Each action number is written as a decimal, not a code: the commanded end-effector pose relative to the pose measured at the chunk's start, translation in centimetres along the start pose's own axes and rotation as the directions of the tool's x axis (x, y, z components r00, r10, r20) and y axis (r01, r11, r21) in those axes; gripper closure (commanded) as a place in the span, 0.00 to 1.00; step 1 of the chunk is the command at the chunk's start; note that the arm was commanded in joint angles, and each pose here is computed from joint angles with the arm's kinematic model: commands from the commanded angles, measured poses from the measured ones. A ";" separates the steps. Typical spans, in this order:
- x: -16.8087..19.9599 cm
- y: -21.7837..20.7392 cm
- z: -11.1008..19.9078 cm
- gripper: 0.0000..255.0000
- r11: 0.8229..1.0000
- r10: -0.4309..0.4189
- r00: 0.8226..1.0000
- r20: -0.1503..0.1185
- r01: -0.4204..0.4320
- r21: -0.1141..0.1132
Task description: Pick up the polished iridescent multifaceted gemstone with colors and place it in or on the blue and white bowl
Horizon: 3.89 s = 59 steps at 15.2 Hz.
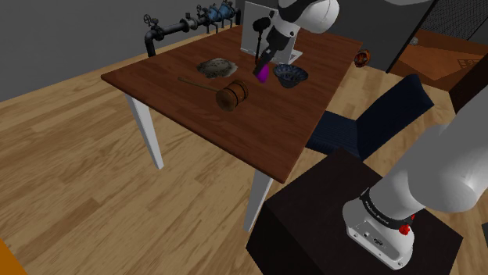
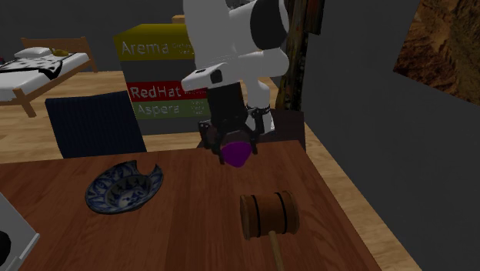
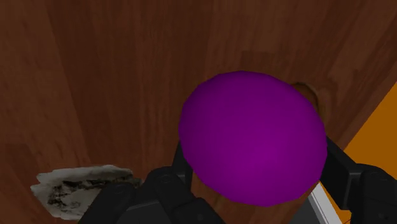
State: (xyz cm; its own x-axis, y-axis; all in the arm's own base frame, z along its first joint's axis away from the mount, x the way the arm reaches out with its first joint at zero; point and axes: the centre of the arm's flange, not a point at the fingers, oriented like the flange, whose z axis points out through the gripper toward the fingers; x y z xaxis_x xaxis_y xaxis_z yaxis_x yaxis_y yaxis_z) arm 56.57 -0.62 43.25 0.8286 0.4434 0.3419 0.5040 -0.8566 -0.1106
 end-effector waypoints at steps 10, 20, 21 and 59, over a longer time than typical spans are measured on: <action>-2.8 13.8 -2.9 1.00 1.000 -0.001 1.000 0.000 0.001 0.000; -5.5 26.4 -5.5 1.00 1.000 -0.001 1.000 0.000 0.001 0.000; -5.7 27.3 -5.7 1.00 1.000 -0.001 1.000 0.000 0.001 0.000; -8.2 28.1 -4.0 0.00 1.000 -0.001 1.000 0.000 0.001 0.000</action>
State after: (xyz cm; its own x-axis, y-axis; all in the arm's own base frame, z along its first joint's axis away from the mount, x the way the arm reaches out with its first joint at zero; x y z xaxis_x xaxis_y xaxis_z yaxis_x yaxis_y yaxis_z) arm 62.97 -29.38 41.05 0.8277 0.4445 0.3424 0.5052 -0.8559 -0.1103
